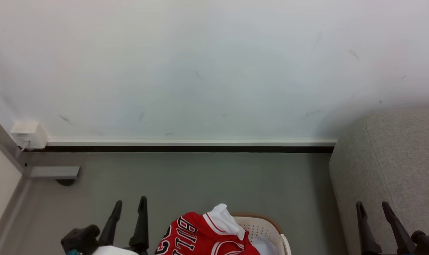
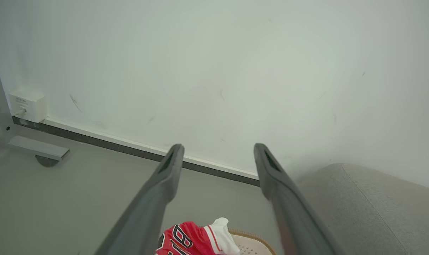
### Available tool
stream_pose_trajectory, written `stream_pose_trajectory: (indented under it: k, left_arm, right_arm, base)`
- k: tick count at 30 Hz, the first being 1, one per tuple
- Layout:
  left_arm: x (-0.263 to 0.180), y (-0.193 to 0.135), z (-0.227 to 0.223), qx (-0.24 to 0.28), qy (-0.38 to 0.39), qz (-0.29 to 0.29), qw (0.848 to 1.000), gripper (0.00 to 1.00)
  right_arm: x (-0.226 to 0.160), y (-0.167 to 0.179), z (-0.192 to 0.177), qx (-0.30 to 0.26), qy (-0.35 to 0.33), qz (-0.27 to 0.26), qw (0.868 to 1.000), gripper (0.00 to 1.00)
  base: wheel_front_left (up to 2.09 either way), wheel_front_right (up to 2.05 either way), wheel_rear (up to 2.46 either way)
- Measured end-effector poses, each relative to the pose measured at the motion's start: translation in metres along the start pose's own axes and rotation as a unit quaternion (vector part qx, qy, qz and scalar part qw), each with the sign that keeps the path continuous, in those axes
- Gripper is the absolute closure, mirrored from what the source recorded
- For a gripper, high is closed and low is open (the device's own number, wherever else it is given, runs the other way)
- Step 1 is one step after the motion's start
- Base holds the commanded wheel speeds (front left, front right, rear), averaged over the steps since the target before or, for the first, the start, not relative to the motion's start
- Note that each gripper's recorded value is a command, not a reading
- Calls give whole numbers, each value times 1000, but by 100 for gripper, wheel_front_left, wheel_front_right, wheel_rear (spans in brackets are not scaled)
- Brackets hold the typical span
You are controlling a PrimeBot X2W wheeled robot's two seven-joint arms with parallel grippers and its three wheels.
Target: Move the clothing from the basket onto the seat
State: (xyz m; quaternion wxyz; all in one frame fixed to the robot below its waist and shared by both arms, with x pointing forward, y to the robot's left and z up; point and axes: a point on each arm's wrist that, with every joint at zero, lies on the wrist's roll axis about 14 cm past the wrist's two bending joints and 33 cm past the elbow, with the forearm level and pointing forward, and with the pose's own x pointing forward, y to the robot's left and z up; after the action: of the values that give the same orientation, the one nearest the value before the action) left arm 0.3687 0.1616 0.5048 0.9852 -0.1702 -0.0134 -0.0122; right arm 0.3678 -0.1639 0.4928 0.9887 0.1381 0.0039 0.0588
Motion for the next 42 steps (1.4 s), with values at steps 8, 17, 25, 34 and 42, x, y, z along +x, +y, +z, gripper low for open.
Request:
stream_pose_trajectory:
  k: [8,17,25,34,42]
  left_arm:
    - [-3,4,0,40,-3,1,999,0]
    - [-6,3,-1,78,-6,-7,997,0]
    - [-8,5,-1,104,-9,-9,994,0]
    - [-12,4,-5,120,-7,-19,993,0]
    - [-12,5,-7,128,-6,-20,992,0]
  right_arm:
    - [0,1,-3,-26,2,6,1000,0]
    - [-2,1,-6,-35,1,4,999,0]
    - [-4,-1,-8,-50,2,3,999,0]
    - [-6,-1,-12,-61,3,5,998,0]
    - [-8,-2,-18,-66,12,3,998,0]
  base:
    - [0,0,0]
    - [0,0,0]
    - [0,0,0]
    - [0,0,0]
    - [0,0,0]
